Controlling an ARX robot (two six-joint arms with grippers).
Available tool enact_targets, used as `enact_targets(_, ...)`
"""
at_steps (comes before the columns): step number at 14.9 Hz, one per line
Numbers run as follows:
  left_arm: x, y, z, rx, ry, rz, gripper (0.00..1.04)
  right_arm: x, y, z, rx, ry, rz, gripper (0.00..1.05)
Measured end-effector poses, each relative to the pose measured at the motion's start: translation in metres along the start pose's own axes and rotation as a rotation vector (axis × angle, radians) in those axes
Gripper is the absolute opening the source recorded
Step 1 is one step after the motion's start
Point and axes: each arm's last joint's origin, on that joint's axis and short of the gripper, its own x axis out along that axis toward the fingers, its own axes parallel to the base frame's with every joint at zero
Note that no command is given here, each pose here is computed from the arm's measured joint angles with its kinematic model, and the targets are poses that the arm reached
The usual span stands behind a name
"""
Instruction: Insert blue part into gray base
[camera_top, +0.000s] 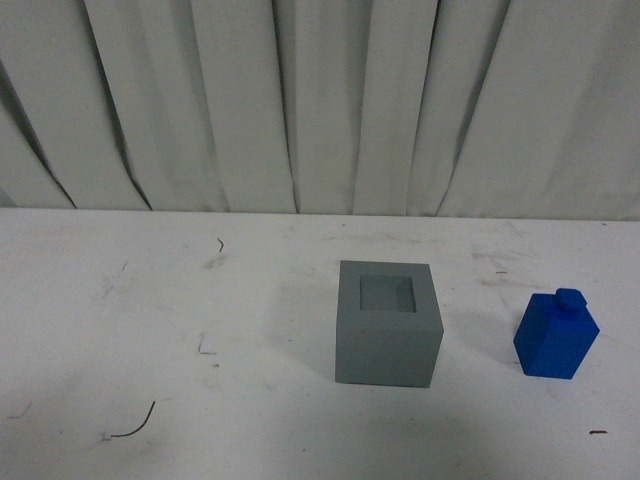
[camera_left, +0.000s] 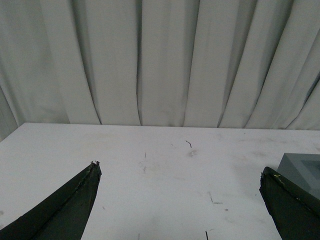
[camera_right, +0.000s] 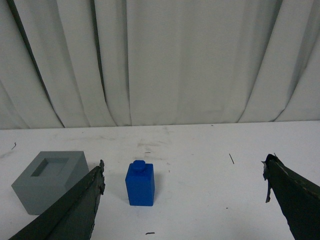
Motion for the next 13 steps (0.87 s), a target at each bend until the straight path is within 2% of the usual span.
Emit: enact_targets(13, 0.0000, 0.0000, 0.0000, 0.000, 0.000, 0.000, 0.98, 0.0000, 0.0000, 0.0000, 0.000, 0.000, 0.000, 0.98)
